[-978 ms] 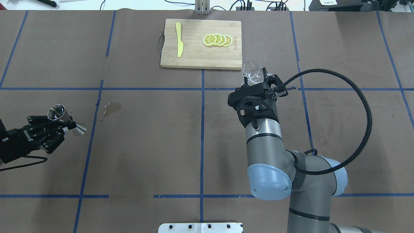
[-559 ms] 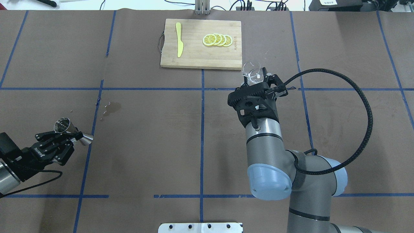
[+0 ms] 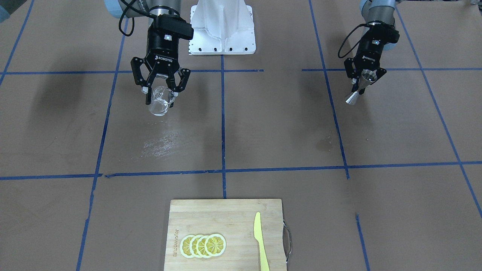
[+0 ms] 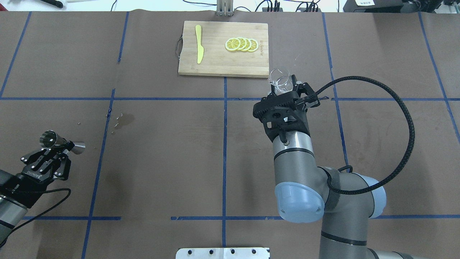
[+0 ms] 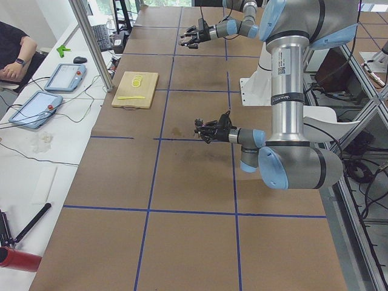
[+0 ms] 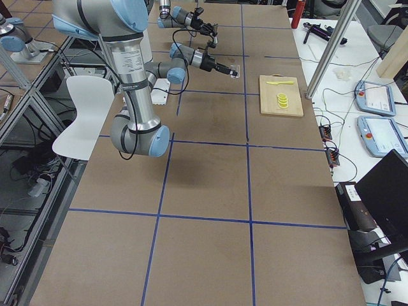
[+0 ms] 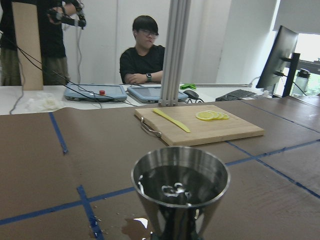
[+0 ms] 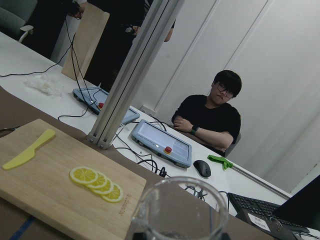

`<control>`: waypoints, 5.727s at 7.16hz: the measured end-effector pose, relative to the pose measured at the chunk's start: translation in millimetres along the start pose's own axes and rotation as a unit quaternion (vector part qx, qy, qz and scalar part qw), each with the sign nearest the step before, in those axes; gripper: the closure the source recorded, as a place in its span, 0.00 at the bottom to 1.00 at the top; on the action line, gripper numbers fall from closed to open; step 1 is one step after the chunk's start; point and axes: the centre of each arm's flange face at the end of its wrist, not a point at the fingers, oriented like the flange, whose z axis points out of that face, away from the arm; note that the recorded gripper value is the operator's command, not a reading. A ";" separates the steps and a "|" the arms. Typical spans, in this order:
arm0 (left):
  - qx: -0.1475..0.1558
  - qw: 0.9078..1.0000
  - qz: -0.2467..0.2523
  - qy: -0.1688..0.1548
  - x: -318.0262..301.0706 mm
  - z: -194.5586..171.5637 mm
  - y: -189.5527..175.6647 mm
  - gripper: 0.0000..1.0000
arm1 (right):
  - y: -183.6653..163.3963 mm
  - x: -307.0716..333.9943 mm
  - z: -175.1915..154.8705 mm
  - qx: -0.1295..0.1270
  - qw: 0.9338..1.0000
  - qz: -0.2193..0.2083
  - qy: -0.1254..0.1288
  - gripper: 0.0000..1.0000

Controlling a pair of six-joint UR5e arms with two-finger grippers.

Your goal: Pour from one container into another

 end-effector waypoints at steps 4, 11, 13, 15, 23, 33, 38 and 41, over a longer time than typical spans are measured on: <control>0.011 1.000 -0.015 -0.005 24.1 11.2 12.6 1.00 | 0.3 0.5 -0.1 0.000 1.000 0.000 0.000 1.00; -0.049 0.998 0.021 0.039 2.4 20.8 30.6 1.00 | 1.0 -0.2 -0.3 0.000 1.000 -0.001 0.000 1.00; -0.054 0.998 0.025 0.035 -8.0 25.5 33.2 1.00 | 1.7 -0.7 0.0 -0.001 1.000 -0.002 -0.001 1.00; -0.065 0.997 0.025 0.041 -10.8 25.7 39.1 1.00 | 1.9 -0.8 0.1 -0.001 1.000 -0.002 -0.001 1.00; -0.074 0.996 0.025 0.047 -10.7 26.5 44.3 1.00 | 2.0 -0.9 0.1 -0.001 1.000 -0.002 -0.001 1.00; -0.082 0.995 0.025 0.056 -8.5 26.6 46.8 1.00 | 2.5 -0.6 0.2 -0.001 1.000 -0.002 -0.001 1.00; -0.082 0.995 0.025 0.056 -9.1 26.3 46.9 1.00 | 2.7 -1.7 -0.2 -0.002 1.000 -0.002 -0.001 1.00; -0.084 0.995 0.028 0.055 -11.0 26.1 48.8 1.00 | 2.9 -1.8 -0.1 -0.002 1.000 -0.002 -0.001 1.00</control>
